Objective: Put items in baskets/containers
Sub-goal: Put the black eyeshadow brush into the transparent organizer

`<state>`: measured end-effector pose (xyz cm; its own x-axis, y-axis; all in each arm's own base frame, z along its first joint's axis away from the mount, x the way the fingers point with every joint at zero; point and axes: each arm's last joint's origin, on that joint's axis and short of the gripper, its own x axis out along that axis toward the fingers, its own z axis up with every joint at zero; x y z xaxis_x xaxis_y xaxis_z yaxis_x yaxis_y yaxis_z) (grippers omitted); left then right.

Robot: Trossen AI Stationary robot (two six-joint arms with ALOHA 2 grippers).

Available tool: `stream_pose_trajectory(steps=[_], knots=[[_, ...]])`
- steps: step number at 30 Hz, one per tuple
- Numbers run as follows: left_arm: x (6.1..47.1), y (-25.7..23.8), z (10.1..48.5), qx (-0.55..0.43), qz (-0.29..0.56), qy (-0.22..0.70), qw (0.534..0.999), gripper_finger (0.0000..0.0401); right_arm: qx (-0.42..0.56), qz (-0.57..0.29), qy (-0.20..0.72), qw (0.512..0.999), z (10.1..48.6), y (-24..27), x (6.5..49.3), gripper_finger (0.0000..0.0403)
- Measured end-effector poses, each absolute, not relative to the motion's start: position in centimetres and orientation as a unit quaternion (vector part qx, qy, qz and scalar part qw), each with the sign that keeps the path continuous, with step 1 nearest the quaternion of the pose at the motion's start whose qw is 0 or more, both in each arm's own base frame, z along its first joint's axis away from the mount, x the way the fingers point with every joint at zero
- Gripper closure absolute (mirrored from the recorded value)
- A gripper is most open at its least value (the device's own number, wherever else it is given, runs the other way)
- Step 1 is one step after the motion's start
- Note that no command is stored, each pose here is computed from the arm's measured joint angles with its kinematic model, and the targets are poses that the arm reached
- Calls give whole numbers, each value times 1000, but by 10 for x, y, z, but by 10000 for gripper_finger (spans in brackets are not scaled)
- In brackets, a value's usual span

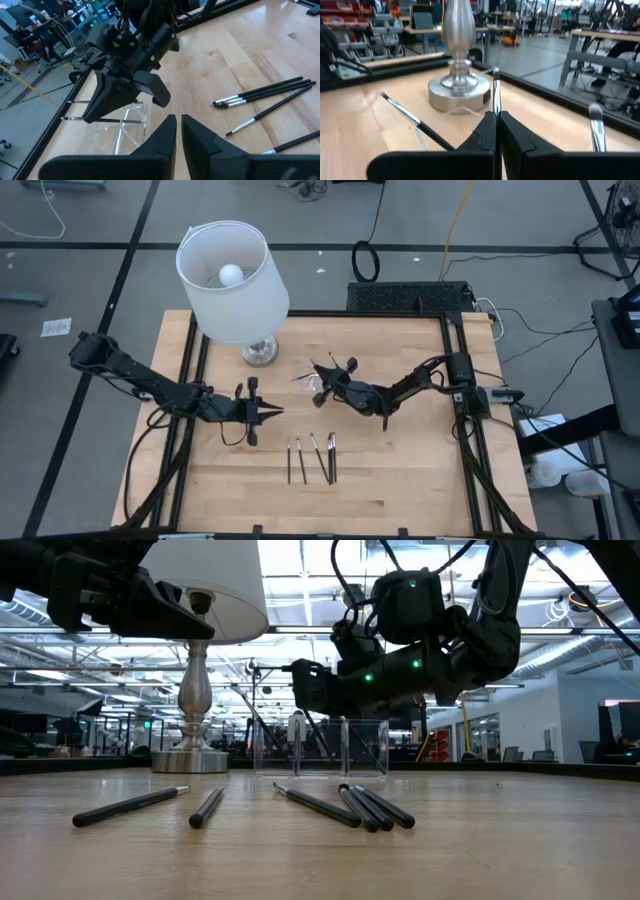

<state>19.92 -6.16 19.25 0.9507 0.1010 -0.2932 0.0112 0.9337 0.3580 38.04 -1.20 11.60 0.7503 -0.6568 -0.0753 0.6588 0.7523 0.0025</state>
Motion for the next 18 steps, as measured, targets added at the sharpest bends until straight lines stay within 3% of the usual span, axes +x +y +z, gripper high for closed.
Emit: stream_pose_trajectory(steps=[6, 18], knots=[[199, -62, 192, 180, 23, 155, 971, 364, 18, -350, 42, 936, 114, -12, 380, 401], [199, -62, 192, 185, 23, 156, 970, 364, -3, -348, 50, 936, 114, -12, 380, 355]])
